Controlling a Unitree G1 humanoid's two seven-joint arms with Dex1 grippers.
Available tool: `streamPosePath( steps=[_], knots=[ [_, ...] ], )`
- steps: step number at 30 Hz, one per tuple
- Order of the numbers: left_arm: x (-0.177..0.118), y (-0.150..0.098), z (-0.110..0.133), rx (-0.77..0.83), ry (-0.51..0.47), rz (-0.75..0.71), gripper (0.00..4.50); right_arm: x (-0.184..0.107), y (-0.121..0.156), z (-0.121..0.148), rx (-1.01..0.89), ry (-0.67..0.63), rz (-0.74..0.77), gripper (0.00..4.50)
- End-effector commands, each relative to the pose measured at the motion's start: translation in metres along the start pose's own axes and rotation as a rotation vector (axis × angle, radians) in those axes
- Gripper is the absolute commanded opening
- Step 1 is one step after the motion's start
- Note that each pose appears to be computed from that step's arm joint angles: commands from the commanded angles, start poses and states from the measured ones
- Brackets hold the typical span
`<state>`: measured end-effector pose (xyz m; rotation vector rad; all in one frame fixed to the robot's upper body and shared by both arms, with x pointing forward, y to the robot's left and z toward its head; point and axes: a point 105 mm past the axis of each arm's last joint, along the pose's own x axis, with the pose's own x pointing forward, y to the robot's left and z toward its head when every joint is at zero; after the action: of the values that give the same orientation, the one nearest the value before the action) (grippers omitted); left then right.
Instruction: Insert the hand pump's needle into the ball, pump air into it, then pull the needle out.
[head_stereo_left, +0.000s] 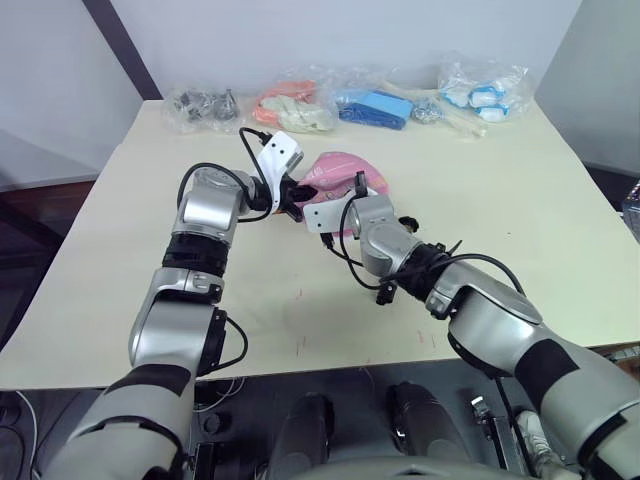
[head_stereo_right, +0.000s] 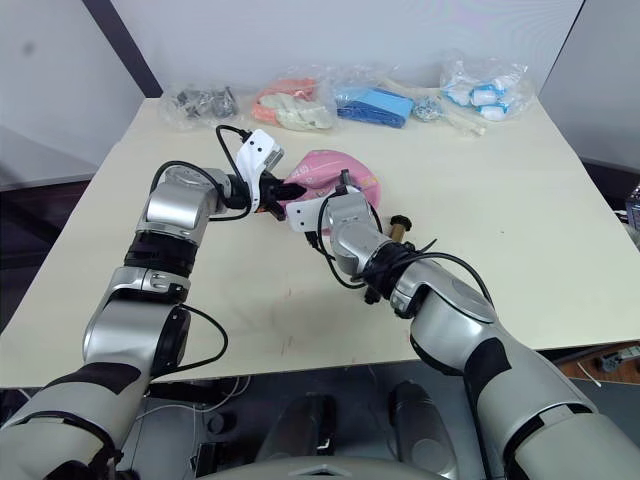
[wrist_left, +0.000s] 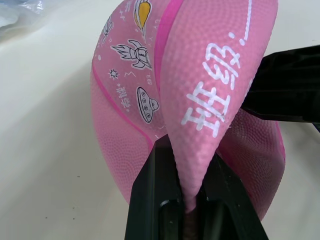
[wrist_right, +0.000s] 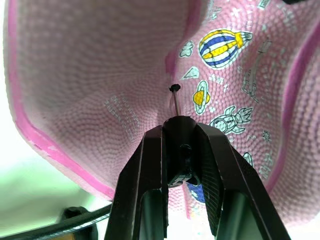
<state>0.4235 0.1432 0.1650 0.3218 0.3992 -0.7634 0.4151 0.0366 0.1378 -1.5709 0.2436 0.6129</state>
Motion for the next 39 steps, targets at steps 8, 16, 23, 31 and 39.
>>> streamPosePath(
  steps=[8,16,23,31,39],
  knots=[
    [0.007,-0.021,0.001,-0.002,-0.003,-0.144,0.05,-0.006,-0.004,0.018,0.088,-0.08,0.047,0.33],
    [0.007,-0.022,0.0,-0.005,-0.005,-0.155,0.05,-0.005,-0.006,0.021,0.061,-0.095,0.057,0.33],
    [0.006,-0.023,0.0,-0.025,-0.015,-0.16,0.05,0.001,0.003,0.033,-0.032,-0.097,0.055,0.33],
    [0.004,-0.025,-0.001,-0.036,-0.012,-0.166,0.05,0.006,0.004,0.037,-0.007,-0.115,0.052,0.33],
    [0.001,-0.024,-0.004,-0.046,-0.006,-0.168,0.05,0.004,0.004,0.052,0.087,-0.19,0.095,0.33]
  ],
)
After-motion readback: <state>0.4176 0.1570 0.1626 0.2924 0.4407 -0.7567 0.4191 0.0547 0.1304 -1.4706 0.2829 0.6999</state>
